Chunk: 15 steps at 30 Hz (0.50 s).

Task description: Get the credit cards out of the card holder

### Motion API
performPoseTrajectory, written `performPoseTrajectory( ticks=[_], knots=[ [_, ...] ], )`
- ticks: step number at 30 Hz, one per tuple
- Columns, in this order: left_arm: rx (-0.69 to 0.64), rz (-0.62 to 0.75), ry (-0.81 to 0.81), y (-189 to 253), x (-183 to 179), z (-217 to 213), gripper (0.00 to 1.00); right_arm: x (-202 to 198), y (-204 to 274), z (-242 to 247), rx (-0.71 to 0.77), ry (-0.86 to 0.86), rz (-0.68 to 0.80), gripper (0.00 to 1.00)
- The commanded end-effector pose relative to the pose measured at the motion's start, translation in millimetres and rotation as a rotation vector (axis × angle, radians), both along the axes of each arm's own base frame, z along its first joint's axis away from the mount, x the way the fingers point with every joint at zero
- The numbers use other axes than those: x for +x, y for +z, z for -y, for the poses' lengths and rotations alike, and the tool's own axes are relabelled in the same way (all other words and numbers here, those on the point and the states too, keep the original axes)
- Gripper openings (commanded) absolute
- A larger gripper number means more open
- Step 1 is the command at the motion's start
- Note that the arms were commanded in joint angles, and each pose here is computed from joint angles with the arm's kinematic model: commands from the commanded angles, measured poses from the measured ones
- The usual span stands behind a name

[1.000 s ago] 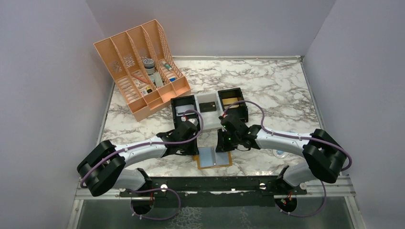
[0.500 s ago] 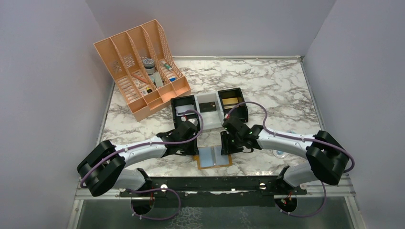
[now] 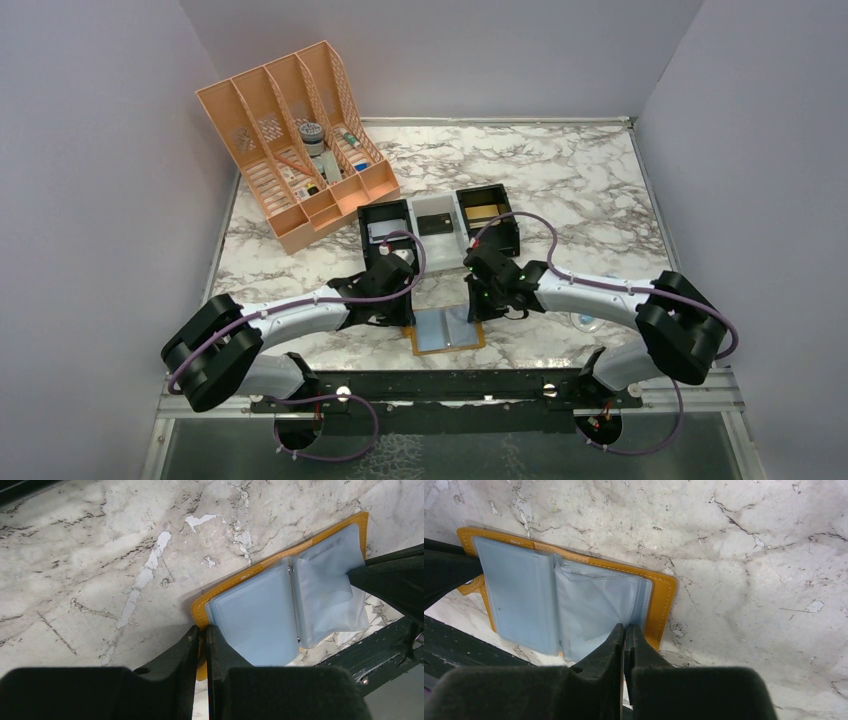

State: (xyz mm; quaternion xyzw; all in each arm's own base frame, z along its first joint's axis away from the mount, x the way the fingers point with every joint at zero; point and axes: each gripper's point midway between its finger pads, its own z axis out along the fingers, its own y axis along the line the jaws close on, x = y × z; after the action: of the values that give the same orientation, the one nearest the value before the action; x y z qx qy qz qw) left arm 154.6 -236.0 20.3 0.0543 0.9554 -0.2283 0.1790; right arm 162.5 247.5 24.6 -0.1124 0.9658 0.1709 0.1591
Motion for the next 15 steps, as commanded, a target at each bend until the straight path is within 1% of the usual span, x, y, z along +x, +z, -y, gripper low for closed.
performPoseTrajectory(
  ticks=[1,5,8,15],
  knots=[
    [-0.036,0.008,-0.010,5,2,8,0.13,10,19,-10,0.027,0.017,0.061,0.02],
    [-0.034,0.012,-0.005,5,4,10,0.13,16,34,-10,0.019,0.022,0.099,0.03],
    [-0.036,0.017,0.003,6,6,10,0.13,19,48,-16,0.041,0.050,0.122,0.03],
    [-0.047,0.027,0.009,10,11,16,0.12,13,57,-33,0.114,0.126,0.103,0.04]
  ],
)
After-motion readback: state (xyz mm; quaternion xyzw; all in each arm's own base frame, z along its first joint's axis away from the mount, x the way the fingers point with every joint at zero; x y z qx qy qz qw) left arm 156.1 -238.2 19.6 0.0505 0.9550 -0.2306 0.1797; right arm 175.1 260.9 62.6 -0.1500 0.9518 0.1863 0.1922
